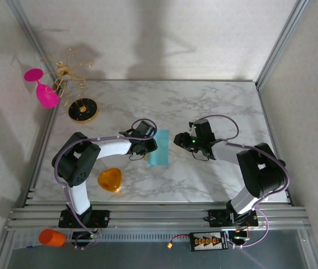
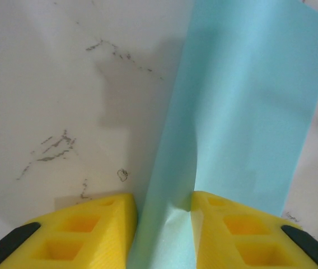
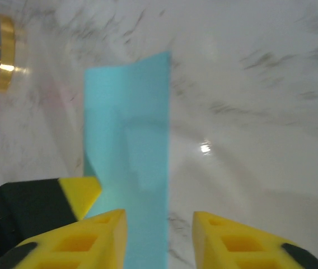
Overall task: Fold a paper plane with a square sheet of paper (pick it up from the middle)
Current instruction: First fold in half a square sheet of paper at the center of the table, then hold the square sheet of paper at the center of the table.
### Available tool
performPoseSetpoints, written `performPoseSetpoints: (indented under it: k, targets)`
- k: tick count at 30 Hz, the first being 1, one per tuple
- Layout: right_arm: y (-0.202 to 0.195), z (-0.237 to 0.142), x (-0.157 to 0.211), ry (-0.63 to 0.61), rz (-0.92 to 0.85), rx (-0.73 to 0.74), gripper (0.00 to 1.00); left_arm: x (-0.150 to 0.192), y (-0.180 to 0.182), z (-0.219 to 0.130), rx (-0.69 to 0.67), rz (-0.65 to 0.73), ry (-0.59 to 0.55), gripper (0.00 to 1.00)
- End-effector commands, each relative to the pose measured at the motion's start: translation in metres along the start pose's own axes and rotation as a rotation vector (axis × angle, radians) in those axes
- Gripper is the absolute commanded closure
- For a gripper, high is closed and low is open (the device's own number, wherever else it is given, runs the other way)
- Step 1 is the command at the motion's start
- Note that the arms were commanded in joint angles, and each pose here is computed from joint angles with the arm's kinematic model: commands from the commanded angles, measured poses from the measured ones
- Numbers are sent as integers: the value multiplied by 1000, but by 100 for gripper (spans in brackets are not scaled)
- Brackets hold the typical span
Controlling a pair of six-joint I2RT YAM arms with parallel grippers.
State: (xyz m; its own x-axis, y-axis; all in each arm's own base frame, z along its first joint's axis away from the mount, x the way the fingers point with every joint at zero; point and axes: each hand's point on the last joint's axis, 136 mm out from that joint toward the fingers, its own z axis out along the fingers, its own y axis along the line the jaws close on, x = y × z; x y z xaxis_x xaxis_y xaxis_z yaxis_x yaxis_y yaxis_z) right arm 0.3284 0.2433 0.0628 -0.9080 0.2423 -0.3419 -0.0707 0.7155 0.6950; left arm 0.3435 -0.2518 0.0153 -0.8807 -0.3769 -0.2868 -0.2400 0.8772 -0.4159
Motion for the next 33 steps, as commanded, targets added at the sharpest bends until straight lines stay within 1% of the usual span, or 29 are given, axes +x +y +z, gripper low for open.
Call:
performPoseSetpoints:
  k: [1, 5, 10, 15, 22, 29, 33]
  targets:
    - [33, 14, 6, 68, -46, -115, 71, 35, 61, 26, -191, 17, 104, 66]
    - [38, 31, 13, 116, -6, -109, 81, 36, 63, 27, -193, 18, 106, 65]
    - [33, 48, 18, 164, 43, -75, 88, 37, 64, 28, -195, 14, 109, 65]
    - [27, 57, 24, 199, 56, -37, 95, 38, 64, 29, -195, 13, 112, 65]
    - [9, 63, 32, 231, 65, 37, 98, 38, 64, 29, -193, 14, 113, 66]
    - [-25, 68, 48, 281, 96, 170, 100, 39, 65, 28, -196, 15, 114, 66]
    - [-47, 67, 59, 303, 104, 254, 100, 29, 54, 20, -176, 24, 92, 65]
